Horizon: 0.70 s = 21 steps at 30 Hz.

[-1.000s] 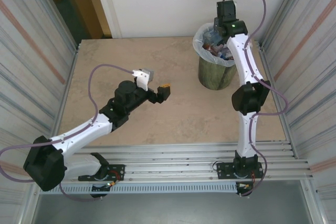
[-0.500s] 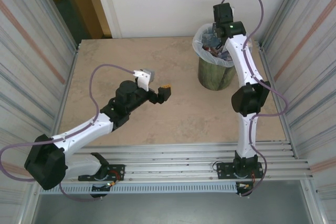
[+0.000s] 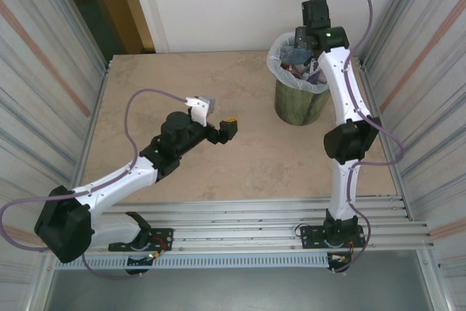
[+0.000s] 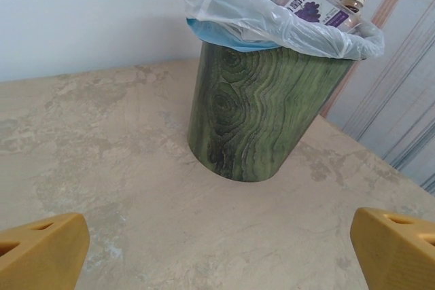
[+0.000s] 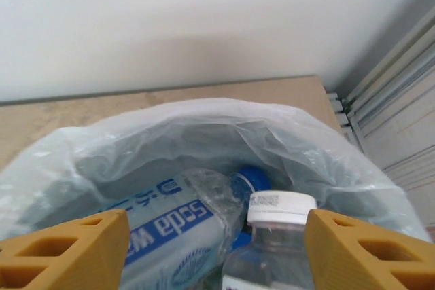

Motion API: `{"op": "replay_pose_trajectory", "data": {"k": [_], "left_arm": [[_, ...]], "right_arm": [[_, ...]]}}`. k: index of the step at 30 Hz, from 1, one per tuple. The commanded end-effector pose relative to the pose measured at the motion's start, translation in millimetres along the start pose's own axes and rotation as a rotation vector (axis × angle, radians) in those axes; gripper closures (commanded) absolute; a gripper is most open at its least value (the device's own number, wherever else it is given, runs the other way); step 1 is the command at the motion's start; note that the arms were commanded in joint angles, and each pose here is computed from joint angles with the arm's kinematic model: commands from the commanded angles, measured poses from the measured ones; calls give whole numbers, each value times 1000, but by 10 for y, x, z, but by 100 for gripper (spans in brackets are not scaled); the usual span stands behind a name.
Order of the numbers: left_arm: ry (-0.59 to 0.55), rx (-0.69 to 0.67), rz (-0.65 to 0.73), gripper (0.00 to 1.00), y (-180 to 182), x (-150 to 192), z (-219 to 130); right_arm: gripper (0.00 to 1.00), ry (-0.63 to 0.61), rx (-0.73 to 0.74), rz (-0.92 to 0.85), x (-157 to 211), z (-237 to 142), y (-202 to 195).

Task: Put the plastic bottles in the bin

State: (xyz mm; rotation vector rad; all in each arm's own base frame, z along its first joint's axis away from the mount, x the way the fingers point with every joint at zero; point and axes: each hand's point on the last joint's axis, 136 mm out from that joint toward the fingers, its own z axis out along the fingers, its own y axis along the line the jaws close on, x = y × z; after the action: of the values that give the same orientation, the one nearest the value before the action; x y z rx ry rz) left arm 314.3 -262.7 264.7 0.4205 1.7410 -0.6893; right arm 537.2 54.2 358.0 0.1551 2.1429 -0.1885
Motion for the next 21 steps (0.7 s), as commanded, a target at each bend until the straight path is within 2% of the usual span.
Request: {"op": "replay_pose_trajectory", "data": {"k": [1, 6, 13, 17, 21], "left_arm": [[-80, -93, 45, 1, 140, -325, -182], [-72, -313, 71, 1, 555, -359, -459], [-54, -617, 27, 1, 1315, -88, -1053], [-51, -761, 15, 1, 1648, 113, -1336], [-75, -802, 128, 1, 1755, 227, -1400]], "right_arm": [[27, -118, -57, 56, -284, -687, -163], [18, -128, -11, 112, 30, -1046, -434], [1, -128, 79, 183, 1047, -1298, -844], [2, -118, 134, 226, 1650, -1329, -1048], [2, -125, 199, 240, 2128, -1298, -1210]]}}
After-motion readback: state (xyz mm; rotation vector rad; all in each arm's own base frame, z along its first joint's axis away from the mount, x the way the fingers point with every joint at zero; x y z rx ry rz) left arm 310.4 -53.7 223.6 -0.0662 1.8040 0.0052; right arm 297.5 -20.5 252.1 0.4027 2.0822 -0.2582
